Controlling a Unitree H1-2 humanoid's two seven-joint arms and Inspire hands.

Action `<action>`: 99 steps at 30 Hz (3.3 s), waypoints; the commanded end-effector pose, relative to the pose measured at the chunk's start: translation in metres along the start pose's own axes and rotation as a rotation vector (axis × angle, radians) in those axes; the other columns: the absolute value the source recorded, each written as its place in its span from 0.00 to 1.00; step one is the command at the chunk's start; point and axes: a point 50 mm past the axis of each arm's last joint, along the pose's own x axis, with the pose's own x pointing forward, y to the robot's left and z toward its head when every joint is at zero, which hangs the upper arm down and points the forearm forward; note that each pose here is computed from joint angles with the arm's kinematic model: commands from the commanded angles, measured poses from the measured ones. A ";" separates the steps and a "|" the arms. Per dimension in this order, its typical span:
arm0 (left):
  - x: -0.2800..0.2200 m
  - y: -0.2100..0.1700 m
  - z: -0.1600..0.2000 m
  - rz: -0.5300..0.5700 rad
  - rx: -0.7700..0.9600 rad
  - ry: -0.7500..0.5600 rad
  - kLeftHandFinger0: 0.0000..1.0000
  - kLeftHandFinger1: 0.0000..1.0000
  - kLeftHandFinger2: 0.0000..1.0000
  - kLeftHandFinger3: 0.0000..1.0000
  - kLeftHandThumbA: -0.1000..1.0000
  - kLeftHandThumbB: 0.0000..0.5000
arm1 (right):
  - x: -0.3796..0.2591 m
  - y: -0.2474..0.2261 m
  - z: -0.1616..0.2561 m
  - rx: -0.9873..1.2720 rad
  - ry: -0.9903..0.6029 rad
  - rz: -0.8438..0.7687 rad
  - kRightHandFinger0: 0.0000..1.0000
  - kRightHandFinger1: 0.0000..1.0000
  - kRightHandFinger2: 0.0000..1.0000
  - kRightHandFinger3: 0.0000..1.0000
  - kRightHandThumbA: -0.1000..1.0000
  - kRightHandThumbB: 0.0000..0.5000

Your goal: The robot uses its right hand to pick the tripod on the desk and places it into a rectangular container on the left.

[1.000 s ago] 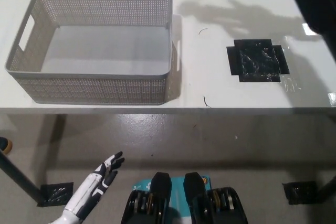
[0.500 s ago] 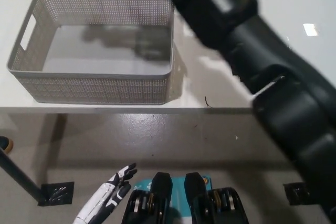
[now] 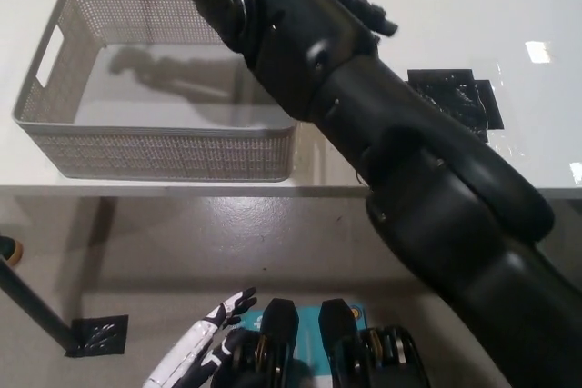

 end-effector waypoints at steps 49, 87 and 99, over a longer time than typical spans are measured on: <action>0.050 -0.014 0.046 -0.222 0.110 -0.183 1.00 1.00 1.00 1.00 1.00 1.00 | -0.005 0.048 0.090 -0.442 -0.324 0.032 1.00 1.00 1.00 1.00 0.90 1.00; 0.052 -0.007 0.029 -0.105 0.028 -0.180 1.00 1.00 1.00 1.00 1.00 1.00 | -0.346 -0.170 -0.083 0.395 -0.471 -0.731 1.00 1.00 1.00 1.00 1.00 0.99; 0.042 0.008 0.015 0.052 -0.079 -0.118 1.00 1.00 1.00 1.00 1.00 1.00 | -0.456 0.039 -0.097 0.750 -0.239 -0.695 1.00 1.00 1.00 1.00 1.00 1.00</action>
